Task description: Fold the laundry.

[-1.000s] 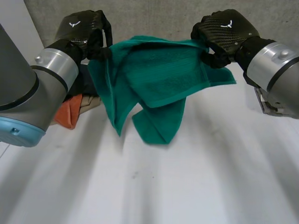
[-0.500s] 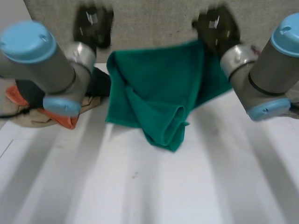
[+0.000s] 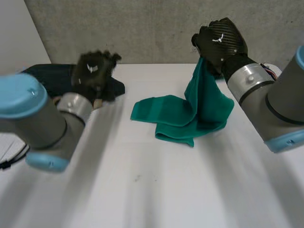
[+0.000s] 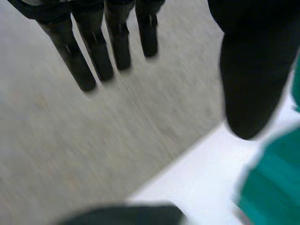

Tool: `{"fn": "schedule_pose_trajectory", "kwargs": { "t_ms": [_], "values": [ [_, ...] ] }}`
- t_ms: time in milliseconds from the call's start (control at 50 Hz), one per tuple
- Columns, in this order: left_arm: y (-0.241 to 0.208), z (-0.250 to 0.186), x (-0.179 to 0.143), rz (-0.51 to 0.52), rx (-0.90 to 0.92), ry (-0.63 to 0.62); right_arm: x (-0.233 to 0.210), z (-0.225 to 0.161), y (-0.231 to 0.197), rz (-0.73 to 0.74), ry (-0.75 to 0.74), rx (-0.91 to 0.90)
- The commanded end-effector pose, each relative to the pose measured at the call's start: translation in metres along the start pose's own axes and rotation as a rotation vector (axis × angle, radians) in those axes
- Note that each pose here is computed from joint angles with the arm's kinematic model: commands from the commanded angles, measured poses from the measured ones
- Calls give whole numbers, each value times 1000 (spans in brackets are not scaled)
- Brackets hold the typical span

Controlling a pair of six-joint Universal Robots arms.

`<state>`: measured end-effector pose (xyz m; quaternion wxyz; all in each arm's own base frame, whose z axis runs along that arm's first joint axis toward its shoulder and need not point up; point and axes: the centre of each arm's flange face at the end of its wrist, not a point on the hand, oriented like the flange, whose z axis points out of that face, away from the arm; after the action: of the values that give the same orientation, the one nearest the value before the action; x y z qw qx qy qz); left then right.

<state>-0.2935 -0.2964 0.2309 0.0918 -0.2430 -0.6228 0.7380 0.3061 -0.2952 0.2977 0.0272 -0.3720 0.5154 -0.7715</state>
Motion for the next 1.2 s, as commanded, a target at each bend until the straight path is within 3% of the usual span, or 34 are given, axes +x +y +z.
{"fn": "schedule_pose_trajectory", "kwargs": {
  "t_ms": [20, 120, 460, 580, 640, 760, 920, 1060, 1200],
  "values": [
    [42, 1, 13, -171, -107, 25, 14, -14, -43, -13, 2, 99],
    [53, 16, 16, -258, -115, 23, 29, -25, -75, -26, 38, 166],
    [117, 34, 38, -290, -300, 67, 74, -73, -165, 59, 130, 347],
    [101, 32, 38, -341, -275, 51, 72, -71, -151, 68, 117, 288],
    [57, 30, 11, -359, -194, 7, 71, -65, -136, 69, 108, 228],
    [16, 11, -18, -357, -130, -24, 76, -53, -87, 69, 101, 64],
    [4, -47, 20, -381, -200, 137, 70, -48, -67, 74, 86, 11],
    [21, -92, 61, -372, -291, 243, 74, -45, -68, 63, 106, 17],
    [42, -96, 76, -361, -329, 267, 70, -45, -58, 68, 96, -13]
  ]
}}
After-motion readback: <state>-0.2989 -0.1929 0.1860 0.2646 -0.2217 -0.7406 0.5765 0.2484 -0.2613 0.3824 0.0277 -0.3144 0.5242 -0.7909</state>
